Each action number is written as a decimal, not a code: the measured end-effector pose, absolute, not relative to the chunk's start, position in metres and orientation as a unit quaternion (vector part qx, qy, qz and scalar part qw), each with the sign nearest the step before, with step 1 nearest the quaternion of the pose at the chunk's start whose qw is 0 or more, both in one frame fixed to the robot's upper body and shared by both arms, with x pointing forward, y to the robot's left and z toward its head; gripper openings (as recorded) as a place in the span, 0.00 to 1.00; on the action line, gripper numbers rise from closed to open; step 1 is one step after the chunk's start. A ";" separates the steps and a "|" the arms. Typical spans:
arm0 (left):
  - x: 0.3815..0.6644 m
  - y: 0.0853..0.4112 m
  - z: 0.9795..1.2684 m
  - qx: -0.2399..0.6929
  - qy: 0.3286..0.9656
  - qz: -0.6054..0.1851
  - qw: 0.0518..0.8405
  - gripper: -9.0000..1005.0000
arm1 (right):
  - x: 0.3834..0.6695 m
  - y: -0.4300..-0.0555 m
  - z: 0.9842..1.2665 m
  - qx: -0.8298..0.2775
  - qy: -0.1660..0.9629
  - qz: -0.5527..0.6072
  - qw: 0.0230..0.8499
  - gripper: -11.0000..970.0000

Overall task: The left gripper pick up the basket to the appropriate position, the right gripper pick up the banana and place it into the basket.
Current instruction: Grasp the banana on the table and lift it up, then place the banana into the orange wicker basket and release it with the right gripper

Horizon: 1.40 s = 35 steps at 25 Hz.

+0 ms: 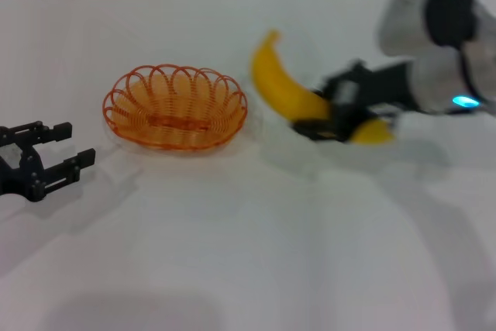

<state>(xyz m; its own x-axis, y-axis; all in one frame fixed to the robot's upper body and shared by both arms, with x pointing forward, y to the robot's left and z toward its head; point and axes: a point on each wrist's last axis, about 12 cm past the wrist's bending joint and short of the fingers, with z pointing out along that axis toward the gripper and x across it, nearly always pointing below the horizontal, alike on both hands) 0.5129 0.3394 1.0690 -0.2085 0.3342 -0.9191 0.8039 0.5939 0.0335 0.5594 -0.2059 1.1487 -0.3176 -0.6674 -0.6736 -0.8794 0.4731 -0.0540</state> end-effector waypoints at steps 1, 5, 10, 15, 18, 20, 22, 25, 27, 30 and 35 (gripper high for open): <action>0.513 0.339 1.069 0.385 0.740 -0.236 0.498 0.57 | 0.563 -0.195 1.151 -0.498 0.783 0.167 0.333 0.51; 0.515 0.338 1.070 0.387 0.738 -0.236 0.500 0.57 | 0.581 -0.150 1.154 -0.540 0.747 0.172 0.348 0.51; 0.520 0.334 1.073 0.394 0.734 -0.238 0.500 0.57 | 0.597 -0.104 1.148 -0.566 0.724 0.165 0.358 0.52; 0.523 0.331 1.074 0.398 0.731 -0.240 0.500 0.57 | 0.606 -0.082 1.139 -0.566 0.716 0.158 0.376 0.52; 0.524 0.329 1.074 0.401 0.730 -0.241 0.499 0.57 | 0.606 -0.078 1.132 -0.566 0.716 0.148 0.381 0.52; 0.525 0.328 1.074 0.404 0.729 -0.241 0.497 0.57 | 0.605 -0.076 1.128 -0.569 0.715 0.145 0.379 0.53; 0.526 0.327 1.075 0.405 0.729 -0.241 0.497 0.57 | 0.604 -0.075 1.126 -0.570 0.715 0.144 0.378 0.53; 0.526 0.327 1.075 0.406 0.728 -0.241 0.496 0.57 | 0.603 -0.073 1.125 -0.567 0.715 0.144 0.383 0.53; 0.526 0.327 1.074 0.407 0.729 -0.241 0.495 0.57 | 0.603 -0.073 1.124 -0.560 0.715 0.146 0.391 0.53; 0.526 0.327 1.074 0.409 0.729 -0.241 0.493 0.57 | 0.601 -0.072 1.122 -0.555 0.716 0.151 0.396 0.54; 0.525 0.327 1.073 0.407 0.730 -0.241 0.493 0.57 | 0.595 -0.075 1.117 -0.553 0.717 0.155 0.394 0.54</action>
<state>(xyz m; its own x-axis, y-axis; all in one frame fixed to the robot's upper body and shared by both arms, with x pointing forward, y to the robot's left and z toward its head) 0.5246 0.3268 1.0731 -0.1826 0.3573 -0.9160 0.8328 0.5514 0.0491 0.5950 -0.0755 1.1174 -0.0774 -0.6718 -0.7367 -0.9160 0.3396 -0.2134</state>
